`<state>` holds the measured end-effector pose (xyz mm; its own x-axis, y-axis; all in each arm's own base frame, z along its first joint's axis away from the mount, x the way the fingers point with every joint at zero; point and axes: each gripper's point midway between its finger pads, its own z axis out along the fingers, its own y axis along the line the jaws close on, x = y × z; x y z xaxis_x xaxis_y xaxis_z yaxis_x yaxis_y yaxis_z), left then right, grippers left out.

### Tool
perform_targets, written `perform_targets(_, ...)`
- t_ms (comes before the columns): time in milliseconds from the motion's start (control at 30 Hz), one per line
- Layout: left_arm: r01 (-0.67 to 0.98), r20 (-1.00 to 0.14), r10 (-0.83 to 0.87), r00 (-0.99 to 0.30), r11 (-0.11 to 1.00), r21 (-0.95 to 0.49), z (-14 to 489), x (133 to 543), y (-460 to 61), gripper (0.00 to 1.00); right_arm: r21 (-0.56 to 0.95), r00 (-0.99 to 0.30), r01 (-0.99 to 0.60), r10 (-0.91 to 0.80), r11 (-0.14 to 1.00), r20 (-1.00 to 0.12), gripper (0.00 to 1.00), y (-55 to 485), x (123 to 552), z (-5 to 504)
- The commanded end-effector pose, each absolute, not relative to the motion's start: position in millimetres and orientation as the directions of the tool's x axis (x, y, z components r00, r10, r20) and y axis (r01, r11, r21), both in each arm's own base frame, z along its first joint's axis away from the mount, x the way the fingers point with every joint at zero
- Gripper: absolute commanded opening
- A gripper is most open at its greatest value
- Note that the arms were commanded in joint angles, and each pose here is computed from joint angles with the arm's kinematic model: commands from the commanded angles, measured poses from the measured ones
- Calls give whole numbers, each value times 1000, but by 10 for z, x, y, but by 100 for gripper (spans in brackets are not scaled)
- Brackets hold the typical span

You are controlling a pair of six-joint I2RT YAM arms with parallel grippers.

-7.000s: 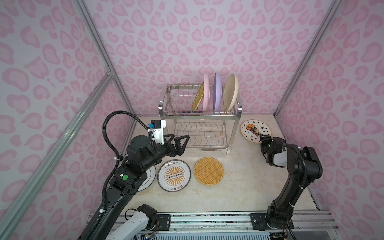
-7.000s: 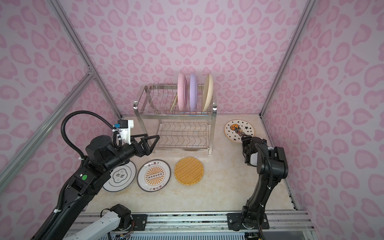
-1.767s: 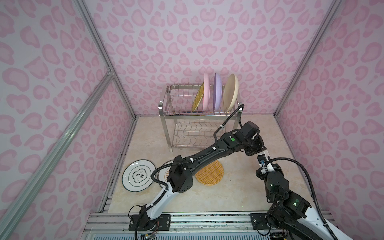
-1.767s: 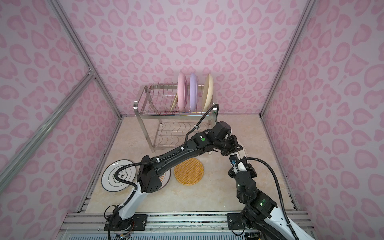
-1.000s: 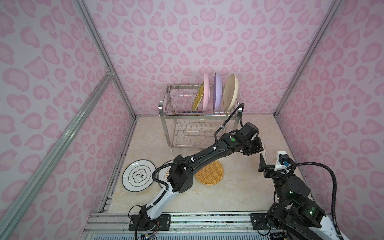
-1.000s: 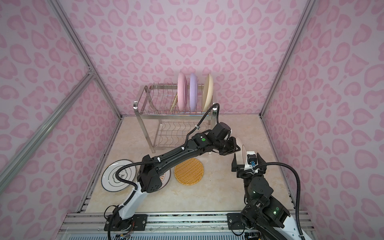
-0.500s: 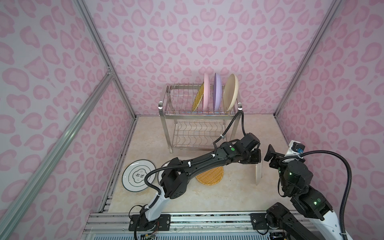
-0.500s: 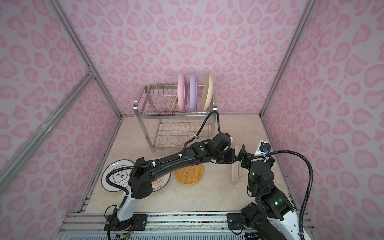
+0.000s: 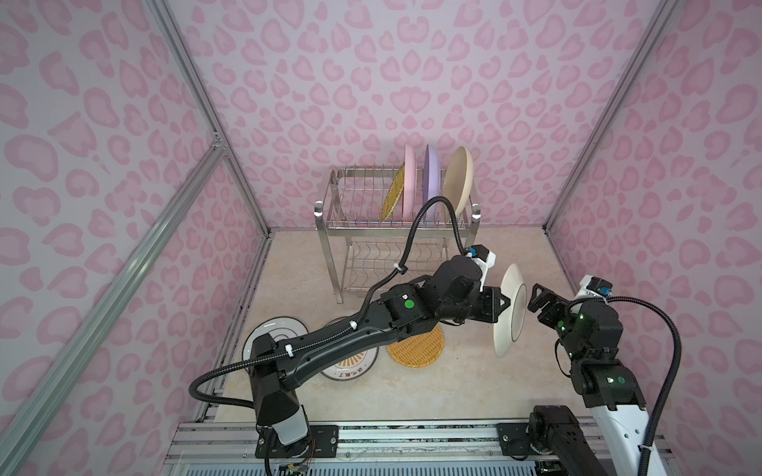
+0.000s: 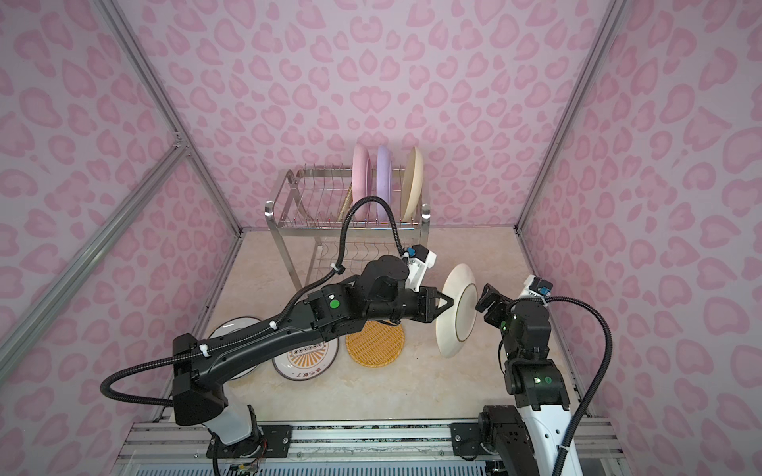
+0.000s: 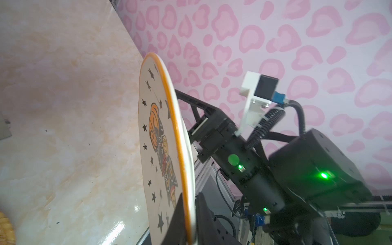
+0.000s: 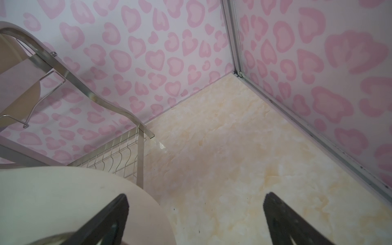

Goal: Load plates into a dish rack
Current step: Place the plate on the dish rack.

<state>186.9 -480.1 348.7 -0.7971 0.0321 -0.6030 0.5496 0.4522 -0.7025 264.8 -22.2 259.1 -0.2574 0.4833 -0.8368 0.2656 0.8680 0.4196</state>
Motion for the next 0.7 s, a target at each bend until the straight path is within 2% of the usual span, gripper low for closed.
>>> perform_targets(0,631,-691,-20,-722,389,-671,3805,1833,-4692,4,513,-271,164,538,843,-798,99,-47,2740,2639)
perform_targets(200,711,-757,0,-653,343,-614,3976,1596,-4354,4,548,-287,144,565,824,-774,99,-5,2817,2522)
perform_targets(400,780,-832,-67,-551,313,-542,4334,1442,-3861,4,563,-317,118,569,818,-759,99,66,2841,2414)
perform_targets(567,856,-885,-98,-454,227,-464,4725,1214,-3556,4,597,-377,20,559,802,-738,99,276,2878,2349)
perform_targets(667,880,-914,-155,-375,250,-404,4983,1190,-3293,4,609,-398,-17,553,793,-732,99,378,2877,2302)
